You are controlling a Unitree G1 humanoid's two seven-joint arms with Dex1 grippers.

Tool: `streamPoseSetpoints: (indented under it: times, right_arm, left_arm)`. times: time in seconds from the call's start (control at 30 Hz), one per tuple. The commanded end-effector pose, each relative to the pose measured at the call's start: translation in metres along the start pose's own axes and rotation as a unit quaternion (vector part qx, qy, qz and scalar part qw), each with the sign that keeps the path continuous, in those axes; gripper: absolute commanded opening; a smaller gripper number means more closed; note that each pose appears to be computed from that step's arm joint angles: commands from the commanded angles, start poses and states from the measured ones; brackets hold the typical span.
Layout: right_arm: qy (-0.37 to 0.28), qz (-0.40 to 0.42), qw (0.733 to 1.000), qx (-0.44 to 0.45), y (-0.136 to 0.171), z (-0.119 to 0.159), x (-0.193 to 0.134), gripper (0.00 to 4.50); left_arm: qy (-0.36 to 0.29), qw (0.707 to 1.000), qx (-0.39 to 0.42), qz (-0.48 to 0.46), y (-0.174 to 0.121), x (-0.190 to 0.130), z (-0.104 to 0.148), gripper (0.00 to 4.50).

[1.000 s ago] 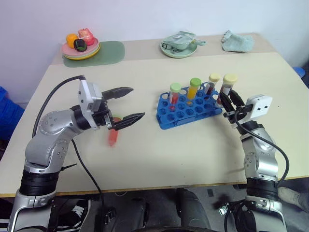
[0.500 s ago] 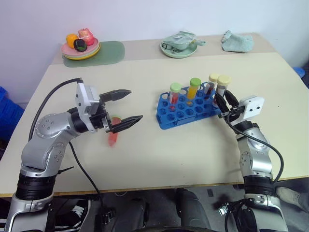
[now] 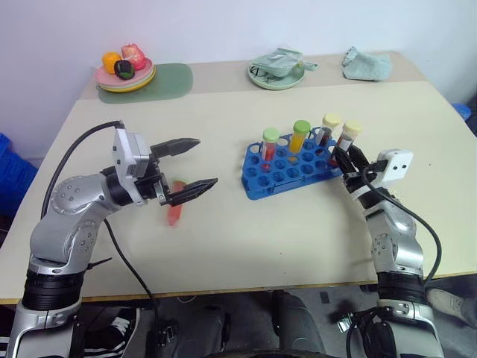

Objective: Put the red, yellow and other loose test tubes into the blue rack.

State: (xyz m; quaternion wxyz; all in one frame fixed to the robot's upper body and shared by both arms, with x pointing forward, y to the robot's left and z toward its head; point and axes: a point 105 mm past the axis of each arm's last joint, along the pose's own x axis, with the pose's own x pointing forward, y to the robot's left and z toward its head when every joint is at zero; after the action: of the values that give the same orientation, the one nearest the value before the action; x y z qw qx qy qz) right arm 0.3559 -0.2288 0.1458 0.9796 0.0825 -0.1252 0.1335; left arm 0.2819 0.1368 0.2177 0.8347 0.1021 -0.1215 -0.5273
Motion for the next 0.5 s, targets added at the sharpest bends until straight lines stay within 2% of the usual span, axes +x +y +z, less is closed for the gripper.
streamPoseSetpoints:
  times: [0.03,0.1,0.3,0.37,0.5]
  right_arm:
    - [-0.035,0.008,0.999,-0.03,0.003,0.025,0.003,3.63]
    - [-0.032,0.015,0.998,-0.061,0.004,0.033,0.004,4.45]
    - [0.019,0.056,0.99,-0.126,-0.003,0.058,-0.007,4.45]
    - [0.066,0.083,0.986,-0.128,-0.007,0.066,-0.017,4.45]
    - [0.195,0.095,0.956,-0.196,-0.03,0.078,-0.04,4.45]
  left_arm:
    - [-0.011,1.0,0.02,0.002,0.0,-0.003,0.009,4.5]
    - [-0.011,1.0,0.019,0.001,0.0,-0.003,0.008,4.5]
    - [-0.01,1.0,0.018,-0.004,-0.003,-0.003,0.005,4.5]
    - [-0.01,1.0,0.018,-0.004,-0.003,-0.003,0.003,4.5]
    - [-0.012,1.0,0.015,-0.002,-0.003,-0.004,0.001,4.5]
